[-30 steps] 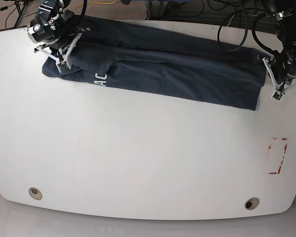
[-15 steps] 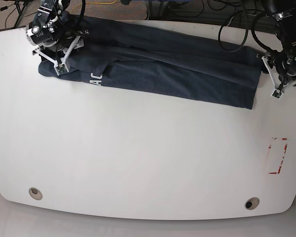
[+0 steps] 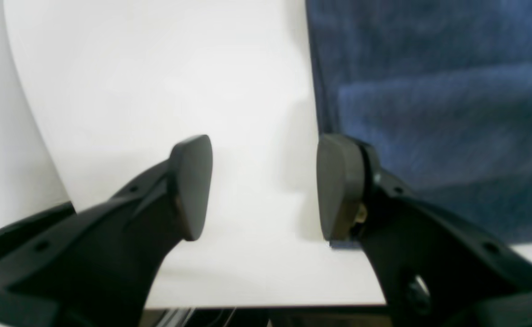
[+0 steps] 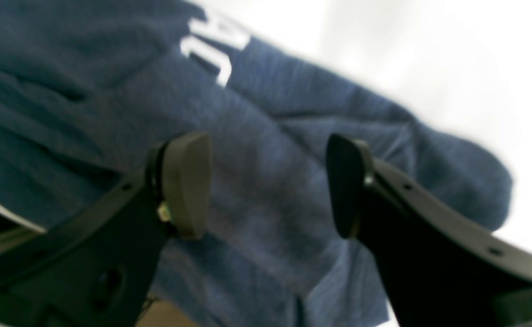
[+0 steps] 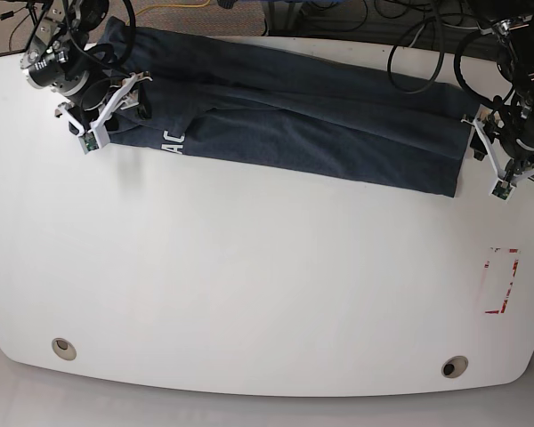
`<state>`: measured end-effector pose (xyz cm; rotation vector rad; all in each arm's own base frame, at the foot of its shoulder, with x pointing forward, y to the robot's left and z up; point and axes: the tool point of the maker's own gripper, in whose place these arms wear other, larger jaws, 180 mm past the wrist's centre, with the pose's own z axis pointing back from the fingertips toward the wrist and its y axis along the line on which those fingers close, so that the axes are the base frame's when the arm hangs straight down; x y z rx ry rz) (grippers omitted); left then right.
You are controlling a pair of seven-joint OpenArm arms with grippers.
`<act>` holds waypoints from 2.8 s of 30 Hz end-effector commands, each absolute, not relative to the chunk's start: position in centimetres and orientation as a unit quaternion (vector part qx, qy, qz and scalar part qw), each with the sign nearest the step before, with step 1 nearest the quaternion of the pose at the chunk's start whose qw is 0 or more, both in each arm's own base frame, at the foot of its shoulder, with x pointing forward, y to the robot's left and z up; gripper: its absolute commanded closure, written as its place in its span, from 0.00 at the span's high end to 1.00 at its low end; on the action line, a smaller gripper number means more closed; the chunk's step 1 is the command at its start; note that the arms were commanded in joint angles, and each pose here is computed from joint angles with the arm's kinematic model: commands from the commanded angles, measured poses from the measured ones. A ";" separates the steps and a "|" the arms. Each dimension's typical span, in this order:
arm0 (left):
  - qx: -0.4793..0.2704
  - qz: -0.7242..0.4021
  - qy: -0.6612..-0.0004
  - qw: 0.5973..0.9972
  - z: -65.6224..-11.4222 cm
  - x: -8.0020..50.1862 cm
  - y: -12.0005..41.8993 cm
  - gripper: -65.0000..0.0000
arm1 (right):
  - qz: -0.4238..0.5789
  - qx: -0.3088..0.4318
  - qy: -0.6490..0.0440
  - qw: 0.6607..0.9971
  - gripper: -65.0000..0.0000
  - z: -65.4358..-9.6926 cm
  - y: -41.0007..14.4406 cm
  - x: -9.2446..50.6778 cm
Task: Layout the t-shirt on the table in an organized manner, then fold the t-shirt properly
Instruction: 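Lower the folded strip onto the table and open both grippers, then move the left gripper to the strip's end and grasp it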
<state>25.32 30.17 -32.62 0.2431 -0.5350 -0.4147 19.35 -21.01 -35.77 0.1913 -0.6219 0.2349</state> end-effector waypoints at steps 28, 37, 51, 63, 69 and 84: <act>0.065 -0.156 -0.190 0.967 -40.9 23.0 29.1 0.31 | 0.096 0.040 -0.223 0.969 0.22 -43.9 -25.9 18.8; 0.064 -0.155 -0.194 0.967 -40.8 23.2 29.0 0.31 | 0.107 0.049 -0.245 0.962 0.22 -44.0 -26.7 23.6; 0.049 -0.141 -0.244 0.958 -38.1 26.3 28.6 0.40 | 0.112 0.042 -0.265 0.957 0.22 -42.8 -27.2 26.0; 0.003 -0.053 -0.331 0.942 -32.9 28.2 30.9 0.64 | 0.111 0.044 -0.269 0.956 0.21 -42.6 -27.0 26.3; -0.033 -0.033 -0.323 0.945 -34.3 27.9 30.8 0.64 | 0.111 0.044 -0.269 0.956 0.21 -42.6 -27.0 26.3; -0.125 0.014 -0.257 0.958 -40.2 25.9 29.7 0.64 | 0.111 0.044 -0.269 0.956 0.21 -42.6 -27.0 26.3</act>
